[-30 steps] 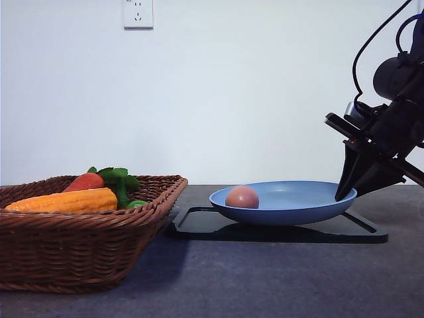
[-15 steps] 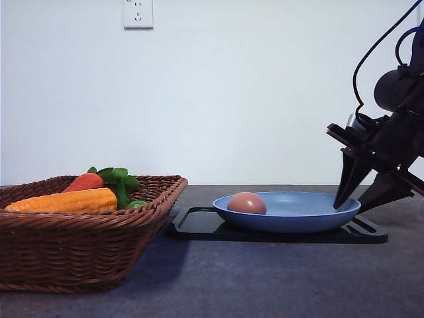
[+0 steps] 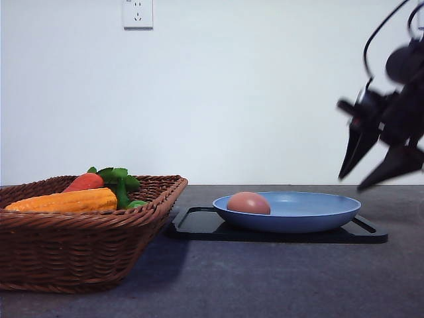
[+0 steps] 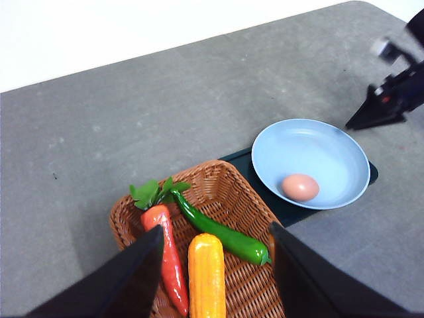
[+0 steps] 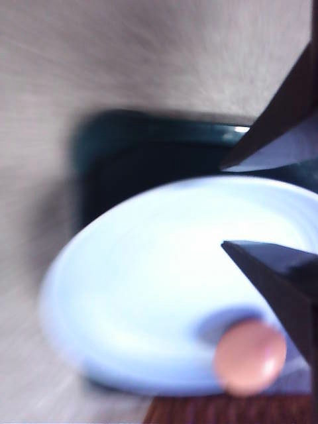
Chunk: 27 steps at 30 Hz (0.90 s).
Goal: Transfer egg from basket to plate and serve
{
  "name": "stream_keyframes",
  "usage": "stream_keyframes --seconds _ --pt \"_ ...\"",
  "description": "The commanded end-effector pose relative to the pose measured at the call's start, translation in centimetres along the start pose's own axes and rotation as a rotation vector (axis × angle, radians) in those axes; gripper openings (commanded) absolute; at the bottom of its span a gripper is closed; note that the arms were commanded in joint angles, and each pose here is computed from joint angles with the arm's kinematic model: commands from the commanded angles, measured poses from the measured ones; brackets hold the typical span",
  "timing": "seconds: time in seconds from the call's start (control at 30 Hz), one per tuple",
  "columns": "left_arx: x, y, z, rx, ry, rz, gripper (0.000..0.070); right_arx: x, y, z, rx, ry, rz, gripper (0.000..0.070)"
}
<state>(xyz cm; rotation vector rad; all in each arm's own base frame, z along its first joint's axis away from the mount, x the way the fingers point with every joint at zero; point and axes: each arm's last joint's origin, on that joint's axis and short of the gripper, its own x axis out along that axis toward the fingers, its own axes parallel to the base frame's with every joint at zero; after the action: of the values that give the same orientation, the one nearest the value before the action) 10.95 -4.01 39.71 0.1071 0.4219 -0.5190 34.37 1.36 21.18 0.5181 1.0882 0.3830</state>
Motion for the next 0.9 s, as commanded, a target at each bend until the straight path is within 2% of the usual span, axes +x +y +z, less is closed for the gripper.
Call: stream_keyframes --seconds 0.0,0.07,0.2,0.27,0.3,0.47,0.57,0.73,0.87 --pt "0.2 0.0 0.4 0.002 -0.015 0.0 0.0261 -1.6 0.9 0.7 -0.046 -0.055 -0.006 0.0198" --pt "0.4 0.1 0.5 0.001 -0.01 -0.001 0.0219 -3.2 1.6 0.6 -0.068 -0.097 -0.015 0.0143" --pt "1.3 0.3 0.6 -0.001 0.014 -0.003 0.009 -6.5 3.5 -0.1 -0.144 -0.169 -0.026 0.0006" --pt "1.9 0.4 0.6 0.006 0.029 -0.004 0.001 -8.0 4.4 -0.6 -0.179 -0.194 -0.03 0.0" --pt "2.2 0.5 0.7 0.01 0.035 -0.005 0.0 -8.6 5.0 -1.0 -0.196 -0.203 -0.044 0.0" --pt "3.7 1.0 0.6 0.013 0.027 0.009 0.0 -10.1 8.0 -3.5 -0.313 -0.213 -0.193 0.0" --pt "4.7 1.6 -0.1 -0.025 -0.001 0.046 0.0 -10.5 9.7 -5.1 -0.377 -0.224 -0.261 0.0" --pt "5.9 2.5 -2.9 -0.094 -0.037 0.114 0.0 -10.4 11.9 -8.3 -0.501 -0.31 -0.247 0.0" --pt "6.0 2.7 -5.4 -0.146 -0.104 0.146 0.0 -10.1 12.2 -11.4 -0.581 -0.428 -0.201 0.0"
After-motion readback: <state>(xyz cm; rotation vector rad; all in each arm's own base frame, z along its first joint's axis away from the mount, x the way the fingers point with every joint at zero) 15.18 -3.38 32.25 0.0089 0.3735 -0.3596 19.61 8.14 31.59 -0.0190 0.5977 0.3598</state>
